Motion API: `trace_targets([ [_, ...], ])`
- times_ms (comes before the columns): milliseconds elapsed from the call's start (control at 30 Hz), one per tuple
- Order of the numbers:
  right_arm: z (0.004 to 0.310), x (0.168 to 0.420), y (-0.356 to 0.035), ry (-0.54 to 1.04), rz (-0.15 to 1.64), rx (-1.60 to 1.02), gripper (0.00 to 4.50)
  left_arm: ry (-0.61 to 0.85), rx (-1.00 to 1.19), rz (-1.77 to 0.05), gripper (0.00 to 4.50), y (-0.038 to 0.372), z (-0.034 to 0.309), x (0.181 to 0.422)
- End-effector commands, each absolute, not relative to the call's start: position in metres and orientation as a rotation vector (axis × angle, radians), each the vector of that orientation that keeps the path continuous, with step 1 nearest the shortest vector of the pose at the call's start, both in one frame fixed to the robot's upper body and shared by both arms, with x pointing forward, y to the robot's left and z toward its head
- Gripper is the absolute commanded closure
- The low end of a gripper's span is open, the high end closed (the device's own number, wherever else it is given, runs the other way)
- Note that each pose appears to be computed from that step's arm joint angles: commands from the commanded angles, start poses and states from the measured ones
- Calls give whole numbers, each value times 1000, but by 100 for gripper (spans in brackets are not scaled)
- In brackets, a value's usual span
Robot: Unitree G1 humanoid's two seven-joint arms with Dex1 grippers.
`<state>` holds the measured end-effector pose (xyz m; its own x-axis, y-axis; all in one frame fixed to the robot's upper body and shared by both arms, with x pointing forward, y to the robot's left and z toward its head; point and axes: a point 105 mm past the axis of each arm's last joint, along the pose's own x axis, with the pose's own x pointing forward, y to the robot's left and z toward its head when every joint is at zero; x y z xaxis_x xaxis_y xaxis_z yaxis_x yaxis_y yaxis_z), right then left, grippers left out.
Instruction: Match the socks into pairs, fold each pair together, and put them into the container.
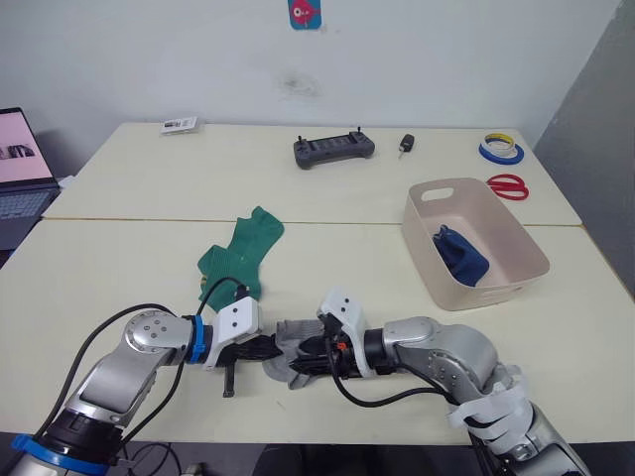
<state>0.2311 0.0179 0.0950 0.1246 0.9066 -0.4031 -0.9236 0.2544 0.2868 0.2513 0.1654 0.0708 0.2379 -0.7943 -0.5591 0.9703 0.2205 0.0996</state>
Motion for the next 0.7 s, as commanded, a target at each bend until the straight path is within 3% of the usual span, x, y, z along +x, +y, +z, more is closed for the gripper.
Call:
trace_targets([
  [33, 120, 218, 7, 458, 1440, -111, 201, 495, 471, -1229, 450, 172, 54, 252],
  [167, 123, 223, -10, 366, 1417, -209, 201, 450, 438, -1204, 450, 176, 64, 256],
  [200, 127, 230, -12, 317, 1378, -211, 218, 425, 417, -1195, 450, 179, 71, 256],
  [300, 131, 247, -12, 228, 1298, -214, 296, 376, 349, -1165, 450, 187, 91, 256],
  [433, 119, 256, -1, 195, 1292, -262, 444, 375, 313, -1145, 450, 201, 111, 252],
  [700, 89, 259, 33, 222, 1385, -286, 448, 307, 335, -1176, 450, 195, 144, 256],
])
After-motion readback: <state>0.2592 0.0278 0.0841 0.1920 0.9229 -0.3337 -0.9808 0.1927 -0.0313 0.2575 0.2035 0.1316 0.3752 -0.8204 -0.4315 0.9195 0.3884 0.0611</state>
